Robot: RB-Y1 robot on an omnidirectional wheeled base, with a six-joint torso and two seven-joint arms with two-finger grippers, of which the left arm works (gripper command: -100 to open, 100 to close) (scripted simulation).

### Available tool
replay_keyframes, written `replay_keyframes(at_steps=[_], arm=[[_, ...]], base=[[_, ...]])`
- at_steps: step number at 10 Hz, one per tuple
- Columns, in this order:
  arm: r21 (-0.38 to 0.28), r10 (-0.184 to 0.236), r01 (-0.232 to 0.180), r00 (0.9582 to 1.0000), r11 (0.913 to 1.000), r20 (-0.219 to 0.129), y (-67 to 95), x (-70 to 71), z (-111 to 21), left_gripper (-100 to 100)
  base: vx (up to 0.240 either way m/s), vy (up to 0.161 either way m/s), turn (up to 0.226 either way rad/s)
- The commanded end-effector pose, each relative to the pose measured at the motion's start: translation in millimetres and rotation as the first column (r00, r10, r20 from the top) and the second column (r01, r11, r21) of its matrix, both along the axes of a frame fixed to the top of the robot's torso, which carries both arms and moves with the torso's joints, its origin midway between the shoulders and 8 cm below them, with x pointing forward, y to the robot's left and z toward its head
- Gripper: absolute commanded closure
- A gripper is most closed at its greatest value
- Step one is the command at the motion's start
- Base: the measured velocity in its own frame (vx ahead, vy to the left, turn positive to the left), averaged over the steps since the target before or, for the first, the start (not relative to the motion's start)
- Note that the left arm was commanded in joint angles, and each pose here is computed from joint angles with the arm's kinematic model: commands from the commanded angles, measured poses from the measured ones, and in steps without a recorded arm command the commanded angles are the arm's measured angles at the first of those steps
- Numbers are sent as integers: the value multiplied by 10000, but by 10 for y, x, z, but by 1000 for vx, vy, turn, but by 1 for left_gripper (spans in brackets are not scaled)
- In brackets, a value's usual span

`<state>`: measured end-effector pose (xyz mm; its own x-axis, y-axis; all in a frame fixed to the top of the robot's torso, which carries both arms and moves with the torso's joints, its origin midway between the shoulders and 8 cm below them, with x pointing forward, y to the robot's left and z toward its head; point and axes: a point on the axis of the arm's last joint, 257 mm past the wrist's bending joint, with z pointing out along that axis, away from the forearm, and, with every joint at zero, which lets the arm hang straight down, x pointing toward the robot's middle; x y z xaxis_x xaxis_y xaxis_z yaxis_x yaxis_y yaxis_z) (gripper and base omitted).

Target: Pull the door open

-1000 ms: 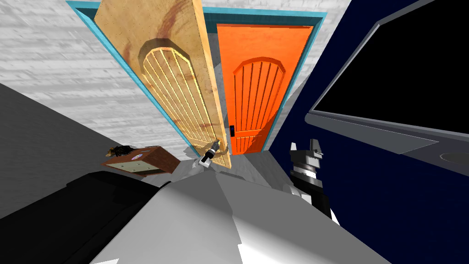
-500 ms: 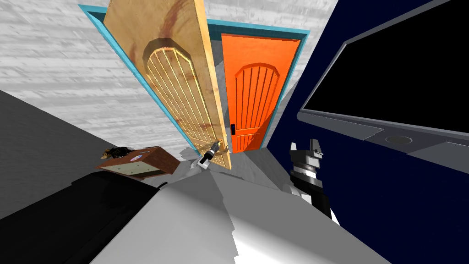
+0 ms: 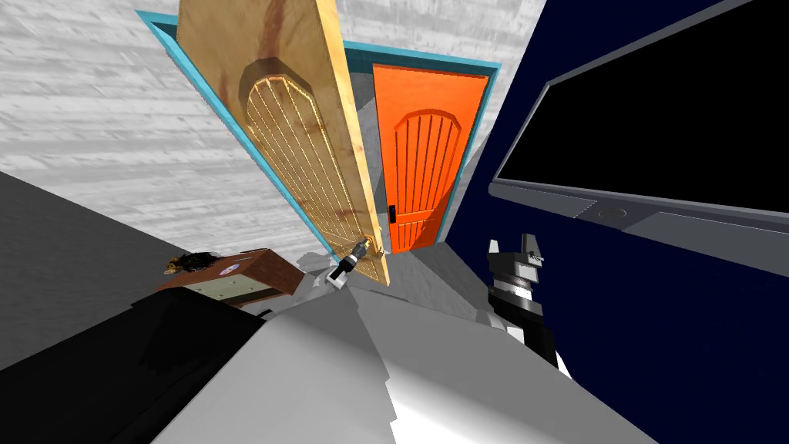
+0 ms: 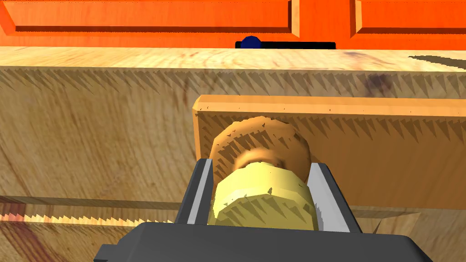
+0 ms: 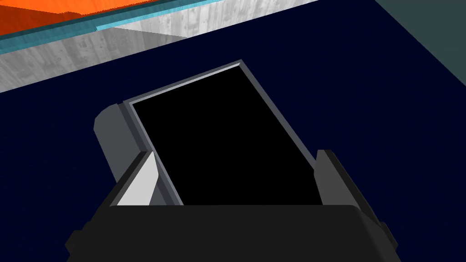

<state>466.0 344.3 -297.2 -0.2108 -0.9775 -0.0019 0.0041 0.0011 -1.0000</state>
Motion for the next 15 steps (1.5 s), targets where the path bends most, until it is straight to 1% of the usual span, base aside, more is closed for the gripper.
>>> replay_keyframes(at_steps=[1,2,3,4,6,9,12,13,14,15], arm=[[2,-223,223,9997,9998,-28,15,-94,7,100],[-7,-376,376,9993,9993,-37,15,-149,9,100],[-8,-313,313,9995,9995,-63,-8,-117,-15,100],[-18,-490,490,9988,9988,-93,-7,-184,-35,100],[-11,-642,642,9979,9979,-74,2,-228,-26,100],[-5,-943,943,9955,9955,-49,19,-316,-10,100],[-8,-1255,1255,9921,9921,-40,34,-409,6,100],[-10,-1317,1317,9913,9913,-40,37,-428,9,100],[-7,-1288,1288,9917,9917,-64,23,-413,-4,100],[-14,-1414,1413,9899,9900,-99,26,-455,-22,100]], base=[[-188,119,-90],[-193,114,-87],[-95,46,-22],[-141,59,-109],[-183,110,-126],[-171,110,-115],[-183,114,-114],[-158,112,-61],[-70,47,-16],[-137,85,-120]])
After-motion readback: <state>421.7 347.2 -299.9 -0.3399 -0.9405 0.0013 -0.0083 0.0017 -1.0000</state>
